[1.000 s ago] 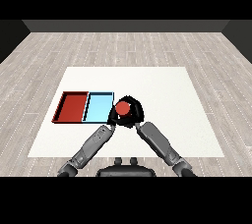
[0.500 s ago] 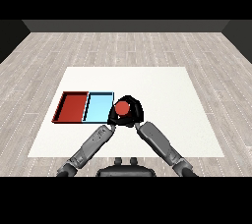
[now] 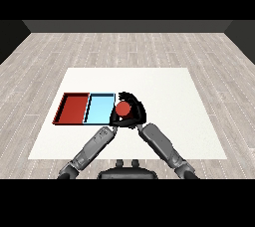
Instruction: Pick the red can and put it in the red box
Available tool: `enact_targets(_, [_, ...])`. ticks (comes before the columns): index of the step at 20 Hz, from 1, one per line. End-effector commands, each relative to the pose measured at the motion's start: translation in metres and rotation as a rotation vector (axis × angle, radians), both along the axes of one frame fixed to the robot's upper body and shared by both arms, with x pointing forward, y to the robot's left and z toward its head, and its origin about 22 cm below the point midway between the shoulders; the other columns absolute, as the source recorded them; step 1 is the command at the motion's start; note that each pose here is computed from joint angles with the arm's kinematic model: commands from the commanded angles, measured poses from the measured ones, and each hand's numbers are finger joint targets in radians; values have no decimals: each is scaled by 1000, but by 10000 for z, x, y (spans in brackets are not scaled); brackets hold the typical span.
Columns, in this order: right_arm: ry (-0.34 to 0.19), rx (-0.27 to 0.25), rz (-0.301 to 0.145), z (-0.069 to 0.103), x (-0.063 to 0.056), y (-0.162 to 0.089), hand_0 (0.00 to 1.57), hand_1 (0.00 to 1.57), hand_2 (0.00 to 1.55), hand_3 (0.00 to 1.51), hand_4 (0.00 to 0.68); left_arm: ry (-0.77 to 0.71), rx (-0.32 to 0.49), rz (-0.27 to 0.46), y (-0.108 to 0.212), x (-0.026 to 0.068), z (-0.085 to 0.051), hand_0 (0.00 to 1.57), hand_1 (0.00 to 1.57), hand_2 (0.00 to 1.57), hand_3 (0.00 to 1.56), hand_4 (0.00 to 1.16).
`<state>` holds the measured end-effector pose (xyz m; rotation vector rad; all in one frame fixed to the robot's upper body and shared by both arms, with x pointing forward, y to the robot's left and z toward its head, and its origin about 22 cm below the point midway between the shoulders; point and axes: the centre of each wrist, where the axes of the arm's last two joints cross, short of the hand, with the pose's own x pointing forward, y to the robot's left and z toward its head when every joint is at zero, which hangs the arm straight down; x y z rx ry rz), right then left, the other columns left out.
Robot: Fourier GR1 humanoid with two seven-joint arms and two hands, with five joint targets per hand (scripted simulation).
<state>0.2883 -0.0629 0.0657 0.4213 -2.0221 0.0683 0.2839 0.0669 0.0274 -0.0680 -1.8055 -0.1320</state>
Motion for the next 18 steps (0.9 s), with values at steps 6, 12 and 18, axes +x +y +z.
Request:
enact_targets(6, [-25,-28,-13,35,-73,-68,0,0,0,0,0,-27,4,-12,-120,13,70,1571,1571,1571,1476,1153])
enact_targets(12, [-80,-42,-104,260,132,-298,0,0,0,0,0,-15,-4,-2,-12,-202,8,1571,1571,1571,1478,1144])
enact_targets(18, [-190,31,-199,773,-86,-788,0,0,0,0,0,11,-8,38,253,-45,-203,1571,1571,1571,1478,1118])
